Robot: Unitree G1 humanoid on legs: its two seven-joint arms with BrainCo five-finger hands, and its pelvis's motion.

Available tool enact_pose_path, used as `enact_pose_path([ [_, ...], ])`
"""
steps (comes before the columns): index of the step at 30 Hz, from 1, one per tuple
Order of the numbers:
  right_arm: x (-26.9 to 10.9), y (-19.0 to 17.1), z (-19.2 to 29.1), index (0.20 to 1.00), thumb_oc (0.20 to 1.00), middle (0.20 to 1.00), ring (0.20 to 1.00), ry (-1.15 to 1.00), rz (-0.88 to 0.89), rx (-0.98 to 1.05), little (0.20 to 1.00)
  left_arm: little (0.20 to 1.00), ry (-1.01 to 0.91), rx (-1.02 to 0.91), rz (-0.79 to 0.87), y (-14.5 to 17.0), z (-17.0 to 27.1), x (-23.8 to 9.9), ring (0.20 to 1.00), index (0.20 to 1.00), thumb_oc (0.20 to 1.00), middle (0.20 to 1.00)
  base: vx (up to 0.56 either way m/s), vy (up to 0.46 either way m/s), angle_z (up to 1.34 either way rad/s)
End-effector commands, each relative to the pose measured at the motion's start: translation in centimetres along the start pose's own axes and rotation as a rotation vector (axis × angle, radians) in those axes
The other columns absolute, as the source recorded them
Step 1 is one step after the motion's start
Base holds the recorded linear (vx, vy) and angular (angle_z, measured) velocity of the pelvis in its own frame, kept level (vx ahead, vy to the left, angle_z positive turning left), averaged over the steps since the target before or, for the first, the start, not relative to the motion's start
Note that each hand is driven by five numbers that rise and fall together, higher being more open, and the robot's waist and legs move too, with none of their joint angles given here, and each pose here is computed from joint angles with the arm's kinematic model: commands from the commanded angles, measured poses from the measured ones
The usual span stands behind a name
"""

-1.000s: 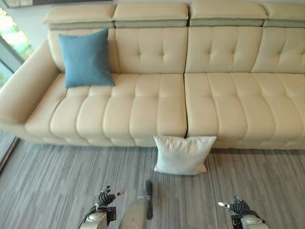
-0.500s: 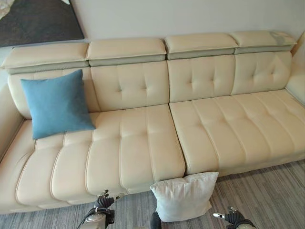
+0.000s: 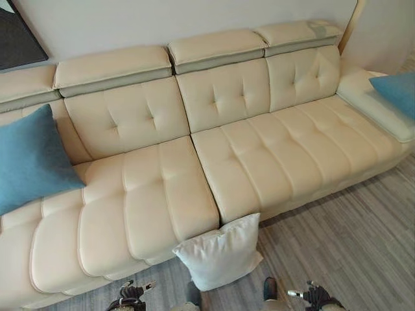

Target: Pick up all the scattered cushions and arrange them neatly on the sofa.

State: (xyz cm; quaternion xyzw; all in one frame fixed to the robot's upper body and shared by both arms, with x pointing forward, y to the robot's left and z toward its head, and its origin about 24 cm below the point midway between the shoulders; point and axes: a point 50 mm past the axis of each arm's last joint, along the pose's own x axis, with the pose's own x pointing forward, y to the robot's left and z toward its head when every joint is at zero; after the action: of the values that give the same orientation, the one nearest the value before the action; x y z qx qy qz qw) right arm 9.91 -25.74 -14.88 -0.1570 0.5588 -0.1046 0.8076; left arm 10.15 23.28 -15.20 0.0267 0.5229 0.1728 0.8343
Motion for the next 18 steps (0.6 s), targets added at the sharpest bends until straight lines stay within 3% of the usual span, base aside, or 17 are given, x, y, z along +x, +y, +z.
enact_pose_path([
  [1, 0.3, -1.4, 3.2, 1.0, 1.0, 1.0, 1.0, -0.104, -0.04, -0.001, 1.0, 1.0, -0.092, -0.024, 0.005, 0.2, 3.4, 0.5, 1.0, 1.0, 1.0, 1.0, 0.09, -0.219, 0.27],
  [8, 0.2, -1.3, 3.3, 1.0, 1.0, 1.0, 1.0, -0.109, -0.052, 0.036, 1.0, 1.0, 0.01, -0.142, 0.054, 0.0, 1.6, 0.6, 1.0, 1.0, 1.0, 1.0, 0.02, -0.041, 0.28],
  [12, 0.1, -1.4, 5.9, 1.0, 1.0, 1.0, 1.0, -0.192, -0.081, 0.055, 1.0, 1.0, -0.042, -0.156, 0.086, 0.0, 3.3, 0.8, 1.0, 1.0, 1.0, 1.0, -0.15, 0.084, 0.07],
  [18, -1.2, -2.2, 13.5, 1.0, 1.0, 1.0, 1.0, -0.449, -0.2, 0.074, 1.0, 1.0, -0.155, -0.196, 0.206, 0.1, 7.2, 0.9, 1.0, 1.0, 1.0, 1.0, -0.06, 0.086, 0.19],
])
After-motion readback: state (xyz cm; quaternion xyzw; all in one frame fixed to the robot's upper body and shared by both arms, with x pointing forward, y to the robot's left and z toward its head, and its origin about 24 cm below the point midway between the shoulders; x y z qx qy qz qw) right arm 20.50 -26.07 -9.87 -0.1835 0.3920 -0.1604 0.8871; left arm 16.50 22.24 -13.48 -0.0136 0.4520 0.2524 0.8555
